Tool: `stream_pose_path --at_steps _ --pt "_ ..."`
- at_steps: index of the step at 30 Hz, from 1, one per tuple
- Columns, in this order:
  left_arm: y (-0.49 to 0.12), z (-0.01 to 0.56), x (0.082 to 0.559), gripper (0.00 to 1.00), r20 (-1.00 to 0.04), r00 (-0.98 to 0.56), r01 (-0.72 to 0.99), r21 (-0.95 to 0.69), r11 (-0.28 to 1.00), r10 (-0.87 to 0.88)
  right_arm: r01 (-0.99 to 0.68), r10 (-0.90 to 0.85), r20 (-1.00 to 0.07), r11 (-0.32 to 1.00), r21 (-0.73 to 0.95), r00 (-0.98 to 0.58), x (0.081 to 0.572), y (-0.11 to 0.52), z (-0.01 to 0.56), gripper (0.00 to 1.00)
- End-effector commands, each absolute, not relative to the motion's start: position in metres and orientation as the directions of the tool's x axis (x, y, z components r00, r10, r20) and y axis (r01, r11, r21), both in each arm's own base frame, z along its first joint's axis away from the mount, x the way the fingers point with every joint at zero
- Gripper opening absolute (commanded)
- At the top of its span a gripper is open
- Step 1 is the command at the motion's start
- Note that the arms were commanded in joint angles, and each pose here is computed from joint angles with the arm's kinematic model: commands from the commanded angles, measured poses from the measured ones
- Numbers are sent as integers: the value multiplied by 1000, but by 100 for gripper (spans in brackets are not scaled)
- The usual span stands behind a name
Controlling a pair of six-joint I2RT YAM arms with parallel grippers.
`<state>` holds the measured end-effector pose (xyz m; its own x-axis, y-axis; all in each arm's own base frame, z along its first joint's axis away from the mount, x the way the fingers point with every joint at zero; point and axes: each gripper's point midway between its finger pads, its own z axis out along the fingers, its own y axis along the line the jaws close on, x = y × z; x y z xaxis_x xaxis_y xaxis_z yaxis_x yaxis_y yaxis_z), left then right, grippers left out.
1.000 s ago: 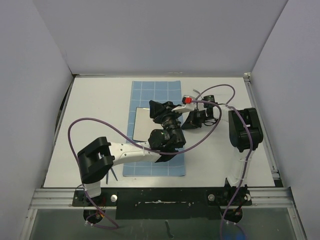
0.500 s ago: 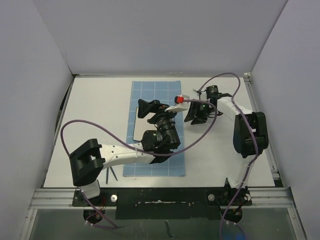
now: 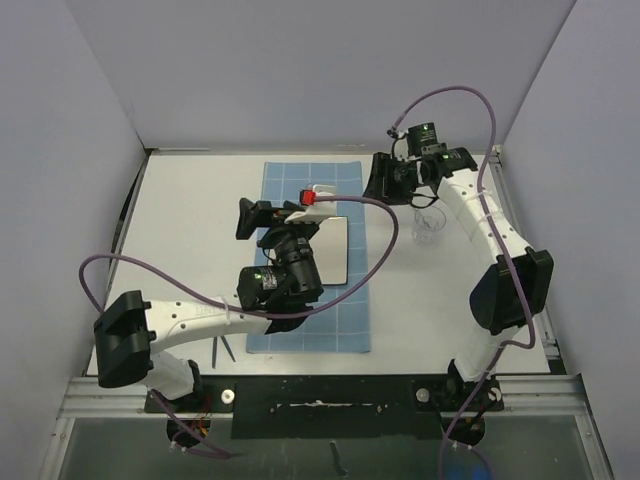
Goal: Set the dinner table for one person
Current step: Pick up the cup at the center of the board.
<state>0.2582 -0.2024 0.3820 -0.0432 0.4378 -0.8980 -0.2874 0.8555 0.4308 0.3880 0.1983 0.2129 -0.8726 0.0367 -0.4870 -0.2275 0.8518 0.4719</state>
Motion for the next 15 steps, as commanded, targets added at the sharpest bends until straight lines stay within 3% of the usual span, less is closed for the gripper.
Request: stream_pose_path --at_steps 1,5,9,11,12,13,15 --pt "-169 414 245 85 -972 31 -300 214 930 234 -148 40 -566 948 283 -824 389 146 248 54" --pt "-156 439 234 96 -993 80 -263 64 963 88 -92 44 -591 976 198 -806 388 116 251 58" --pt "-178 475 213 97 -984 179 -63 -5 998 6 -124 156 -610 912 391 -777 392 110 259 59" --pt "-176 478 205 97 -922 147 4 362 932 357 -163 198 -609 859 486 -768 390 113 265 59" --pt "-230 482 196 97 -987 159 339 31 940 -25 -182 199 -609 843 505 -767 389 114 266 59" --pt "-239 479 193 96 -994 90 463 -17 886 -66 -196 191 -613 840 506 -766 388 114 268 59" --pt "-237 474 208 96 -999 30 546 -10 837 -31 -217 157 -627 852 477 -763 385 110 271 59"
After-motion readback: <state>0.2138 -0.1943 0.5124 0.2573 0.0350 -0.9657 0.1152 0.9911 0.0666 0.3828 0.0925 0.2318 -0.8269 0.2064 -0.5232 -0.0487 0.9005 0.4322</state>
